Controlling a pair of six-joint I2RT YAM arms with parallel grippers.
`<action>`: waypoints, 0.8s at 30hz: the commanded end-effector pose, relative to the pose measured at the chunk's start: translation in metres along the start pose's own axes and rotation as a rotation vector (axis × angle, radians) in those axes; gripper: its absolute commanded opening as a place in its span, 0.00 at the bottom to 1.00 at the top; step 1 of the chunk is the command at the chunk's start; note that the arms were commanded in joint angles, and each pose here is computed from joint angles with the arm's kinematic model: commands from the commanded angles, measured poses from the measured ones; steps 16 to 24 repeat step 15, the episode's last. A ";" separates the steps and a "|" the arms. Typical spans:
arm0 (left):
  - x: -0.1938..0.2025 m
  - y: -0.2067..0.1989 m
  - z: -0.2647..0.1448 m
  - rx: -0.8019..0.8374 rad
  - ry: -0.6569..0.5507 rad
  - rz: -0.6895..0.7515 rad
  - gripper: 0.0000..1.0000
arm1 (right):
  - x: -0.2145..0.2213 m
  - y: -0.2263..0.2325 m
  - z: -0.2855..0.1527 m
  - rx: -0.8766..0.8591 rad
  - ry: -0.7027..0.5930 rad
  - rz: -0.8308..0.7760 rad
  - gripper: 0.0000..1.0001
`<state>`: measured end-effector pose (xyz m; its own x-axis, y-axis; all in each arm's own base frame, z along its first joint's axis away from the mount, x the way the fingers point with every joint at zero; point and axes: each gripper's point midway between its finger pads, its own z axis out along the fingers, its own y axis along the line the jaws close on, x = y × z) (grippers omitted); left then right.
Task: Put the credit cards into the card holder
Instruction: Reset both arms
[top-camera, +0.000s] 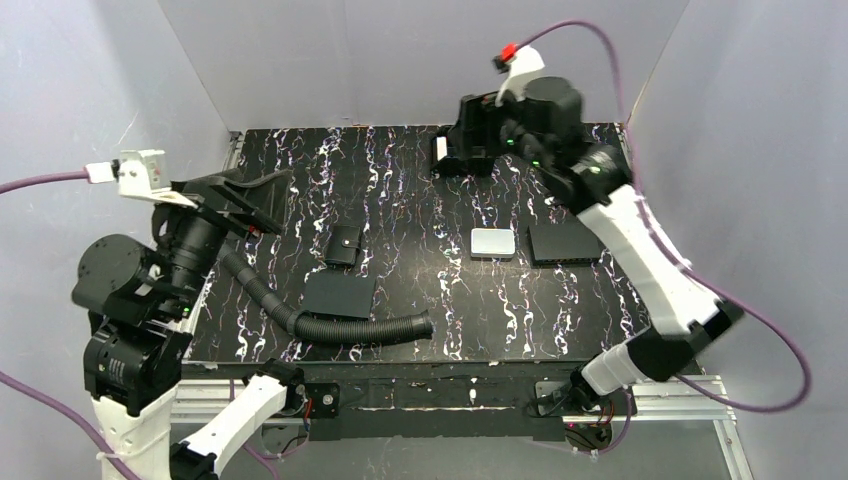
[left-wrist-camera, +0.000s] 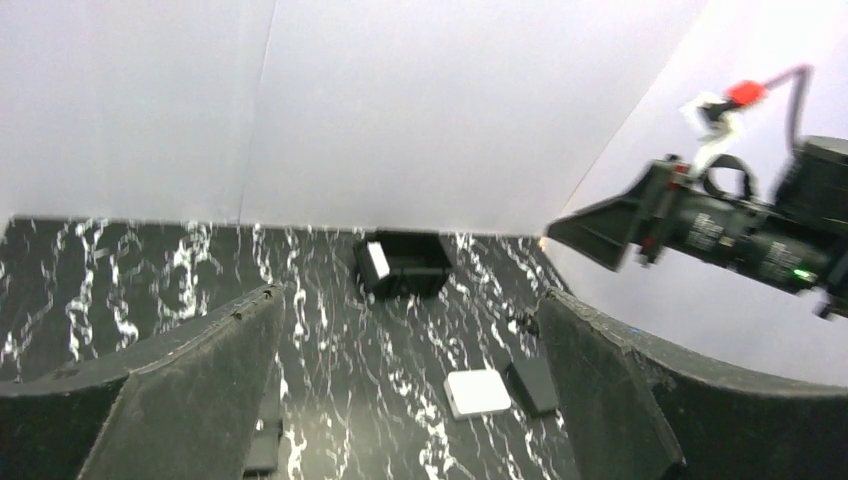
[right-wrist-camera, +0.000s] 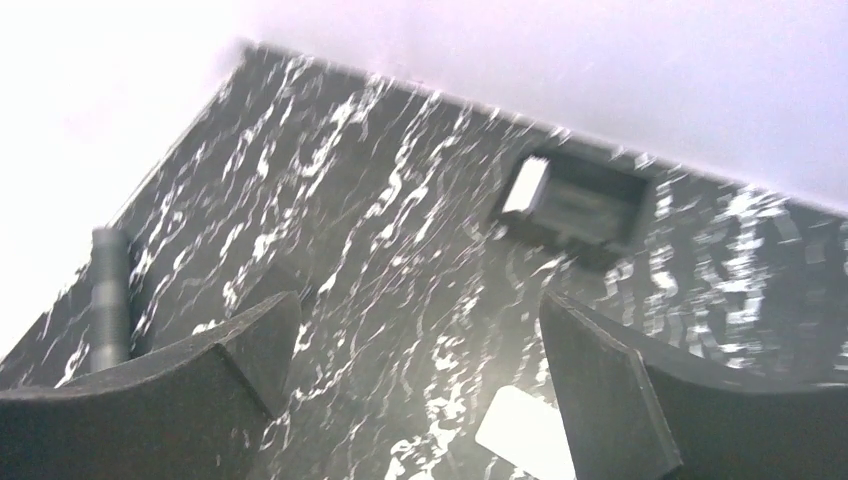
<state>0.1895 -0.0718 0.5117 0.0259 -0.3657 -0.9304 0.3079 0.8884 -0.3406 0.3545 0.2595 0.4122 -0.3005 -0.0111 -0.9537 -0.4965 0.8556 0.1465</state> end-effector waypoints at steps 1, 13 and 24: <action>-0.033 -0.008 0.001 0.030 -0.118 0.045 0.98 | -0.055 -0.046 -0.079 0.242 -0.166 -0.057 0.98; -0.032 -0.010 0.008 0.037 -0.093 0.061 0.98 | -0.103 -0.081 -0.183 0.414 -0.455 0.021 0.98; -0.032 -0.011 0.008 0.038 -0.094 0.059 0.98 | -0.102 -0.076 -0.185 0.381 -0.462 0.010 0.98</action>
